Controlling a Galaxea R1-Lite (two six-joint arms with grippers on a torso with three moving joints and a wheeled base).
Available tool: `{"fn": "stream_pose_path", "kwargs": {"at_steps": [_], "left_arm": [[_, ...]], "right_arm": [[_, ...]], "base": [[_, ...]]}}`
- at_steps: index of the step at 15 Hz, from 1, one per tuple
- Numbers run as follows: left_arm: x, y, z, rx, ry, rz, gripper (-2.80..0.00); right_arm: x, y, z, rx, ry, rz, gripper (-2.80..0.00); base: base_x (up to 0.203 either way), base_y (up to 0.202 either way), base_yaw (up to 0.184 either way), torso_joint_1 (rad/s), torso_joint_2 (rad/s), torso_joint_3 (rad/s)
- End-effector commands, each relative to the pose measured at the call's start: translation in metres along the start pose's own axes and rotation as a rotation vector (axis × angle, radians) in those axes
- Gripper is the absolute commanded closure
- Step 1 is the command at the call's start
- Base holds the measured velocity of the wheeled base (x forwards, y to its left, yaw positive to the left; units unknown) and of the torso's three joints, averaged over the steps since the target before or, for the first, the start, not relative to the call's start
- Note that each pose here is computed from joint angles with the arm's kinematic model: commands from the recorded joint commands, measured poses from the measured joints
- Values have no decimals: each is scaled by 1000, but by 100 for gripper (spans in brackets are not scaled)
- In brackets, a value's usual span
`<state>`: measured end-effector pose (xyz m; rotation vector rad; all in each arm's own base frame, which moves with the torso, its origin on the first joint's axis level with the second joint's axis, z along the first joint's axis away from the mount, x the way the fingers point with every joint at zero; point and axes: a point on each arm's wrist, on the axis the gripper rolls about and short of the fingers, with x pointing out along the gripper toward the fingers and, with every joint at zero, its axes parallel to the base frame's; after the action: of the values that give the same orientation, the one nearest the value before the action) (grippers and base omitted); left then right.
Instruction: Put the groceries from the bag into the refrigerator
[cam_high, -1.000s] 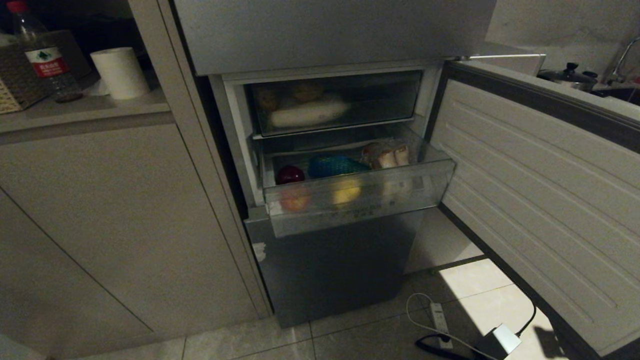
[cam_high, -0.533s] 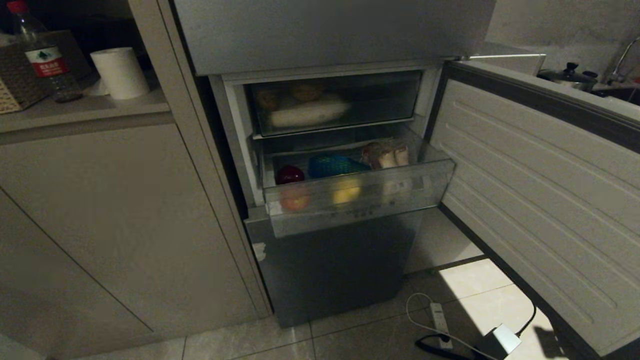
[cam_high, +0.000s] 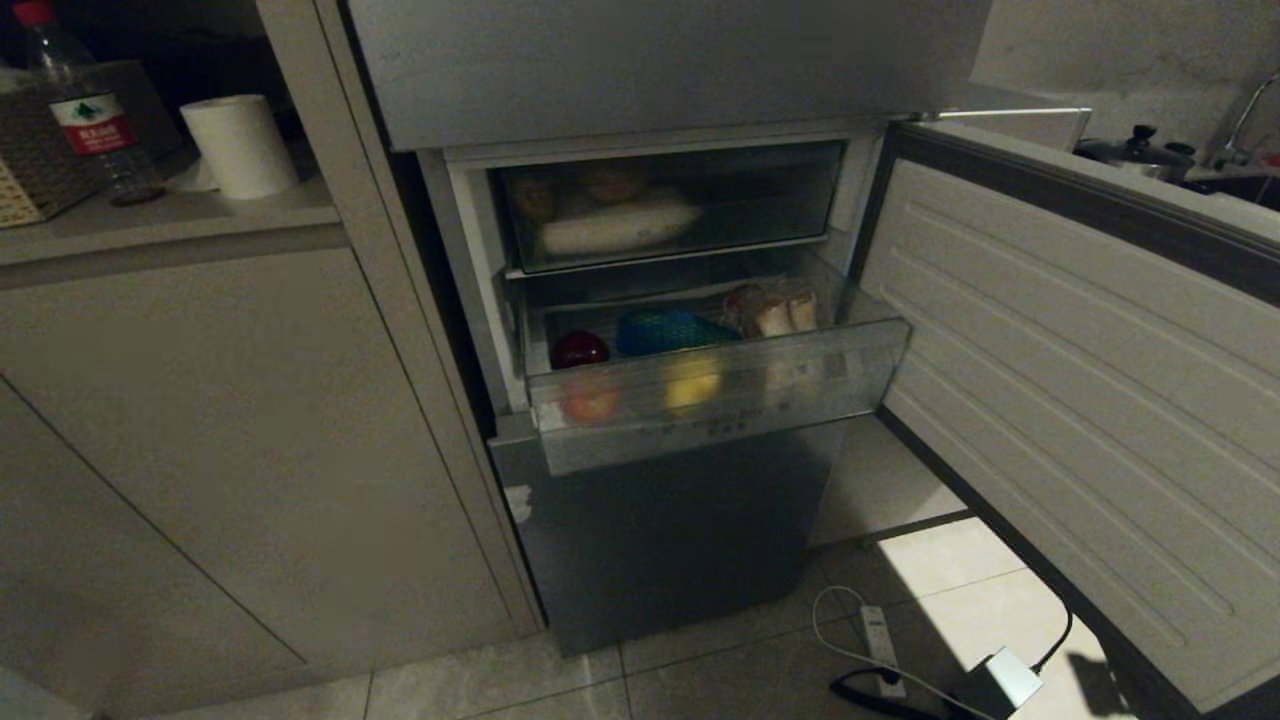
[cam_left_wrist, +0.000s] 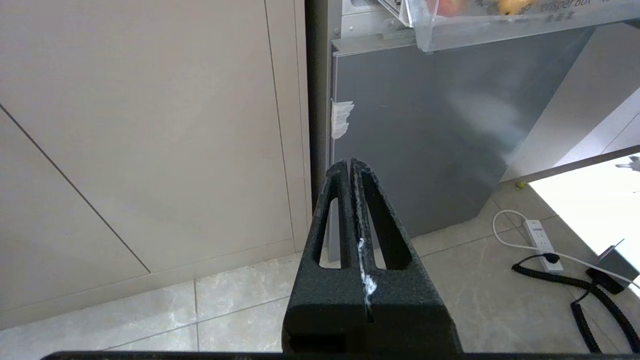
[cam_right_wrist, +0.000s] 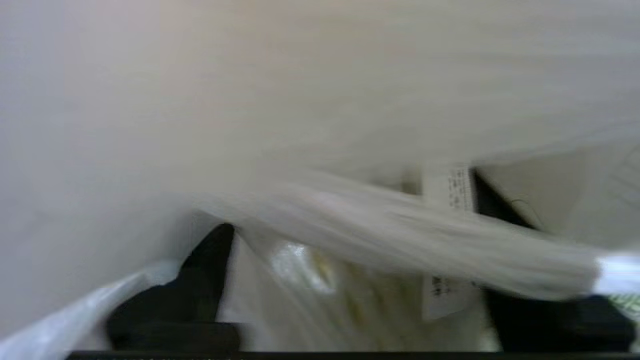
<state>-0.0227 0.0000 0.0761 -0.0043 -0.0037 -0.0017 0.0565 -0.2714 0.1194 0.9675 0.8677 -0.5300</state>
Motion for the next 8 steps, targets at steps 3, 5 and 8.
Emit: {"fn": "stream_pose_path", "kwargs": {"at_steps": [3,5,8], "left_arm": [[0,0,0,0,-1,0,0],[0,0,0,0,-1,0,0],[0,0,0,0,-1,0,0]], "right_arm": [[2,-1,0,3,9,2,0],[-1,-1,3,-5,-7,-8,0],[-22,0,8,-20,-83,-38,0]], "base": [[0,0,0,0,0,0],[0,0,0,0,0,0],[0,0,0,0,0,0]]}}
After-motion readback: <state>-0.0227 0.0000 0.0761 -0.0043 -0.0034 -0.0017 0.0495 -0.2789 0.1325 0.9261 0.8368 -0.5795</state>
